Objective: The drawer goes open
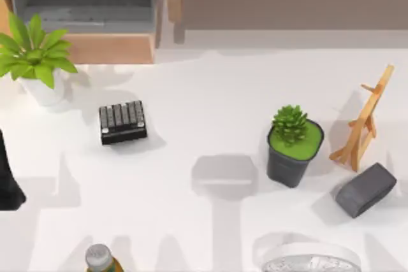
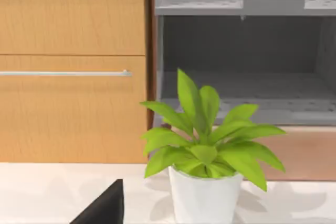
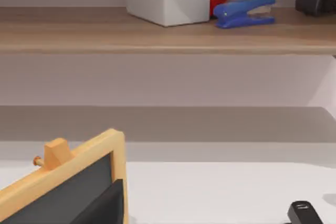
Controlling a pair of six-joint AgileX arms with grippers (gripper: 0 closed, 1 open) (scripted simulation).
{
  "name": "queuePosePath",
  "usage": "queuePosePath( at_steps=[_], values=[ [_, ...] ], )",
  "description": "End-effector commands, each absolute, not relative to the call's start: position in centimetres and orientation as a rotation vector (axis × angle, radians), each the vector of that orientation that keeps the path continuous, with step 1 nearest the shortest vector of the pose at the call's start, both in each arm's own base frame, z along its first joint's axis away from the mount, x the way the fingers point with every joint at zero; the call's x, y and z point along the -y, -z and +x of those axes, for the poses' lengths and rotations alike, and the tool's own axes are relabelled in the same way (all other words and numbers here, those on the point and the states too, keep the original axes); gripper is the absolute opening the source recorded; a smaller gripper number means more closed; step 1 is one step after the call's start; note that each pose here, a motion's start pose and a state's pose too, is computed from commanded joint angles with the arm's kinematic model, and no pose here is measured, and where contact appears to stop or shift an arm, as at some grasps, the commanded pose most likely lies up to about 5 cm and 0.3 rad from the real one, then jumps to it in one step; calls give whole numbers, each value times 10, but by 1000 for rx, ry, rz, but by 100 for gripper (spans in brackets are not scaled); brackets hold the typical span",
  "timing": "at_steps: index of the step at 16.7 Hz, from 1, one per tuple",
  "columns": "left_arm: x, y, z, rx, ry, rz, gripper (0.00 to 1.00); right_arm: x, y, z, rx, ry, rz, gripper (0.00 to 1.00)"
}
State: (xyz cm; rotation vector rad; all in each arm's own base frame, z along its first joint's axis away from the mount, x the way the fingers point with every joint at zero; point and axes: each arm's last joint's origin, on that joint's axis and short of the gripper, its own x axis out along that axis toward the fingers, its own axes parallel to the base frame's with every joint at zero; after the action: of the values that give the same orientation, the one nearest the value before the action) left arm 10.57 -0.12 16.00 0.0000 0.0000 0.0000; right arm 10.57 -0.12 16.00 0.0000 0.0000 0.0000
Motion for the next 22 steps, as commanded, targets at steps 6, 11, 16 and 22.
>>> queuePosePath(
  at_steps=[6,11,16,22],
  values=[
    [5,-179,110,32,-5,1,100,1,-160,106,0,0,0,100],
    [23,-215,137,40,-3,-8,100,1,-160,106,0,0,0,100],
    [62,-233,186,14,2,-8,100,1,-160,106,0,0,0,100],
    [110,-227,225,-2,0,1,100,1,-160,106,0,0,0,100]
  ],
)
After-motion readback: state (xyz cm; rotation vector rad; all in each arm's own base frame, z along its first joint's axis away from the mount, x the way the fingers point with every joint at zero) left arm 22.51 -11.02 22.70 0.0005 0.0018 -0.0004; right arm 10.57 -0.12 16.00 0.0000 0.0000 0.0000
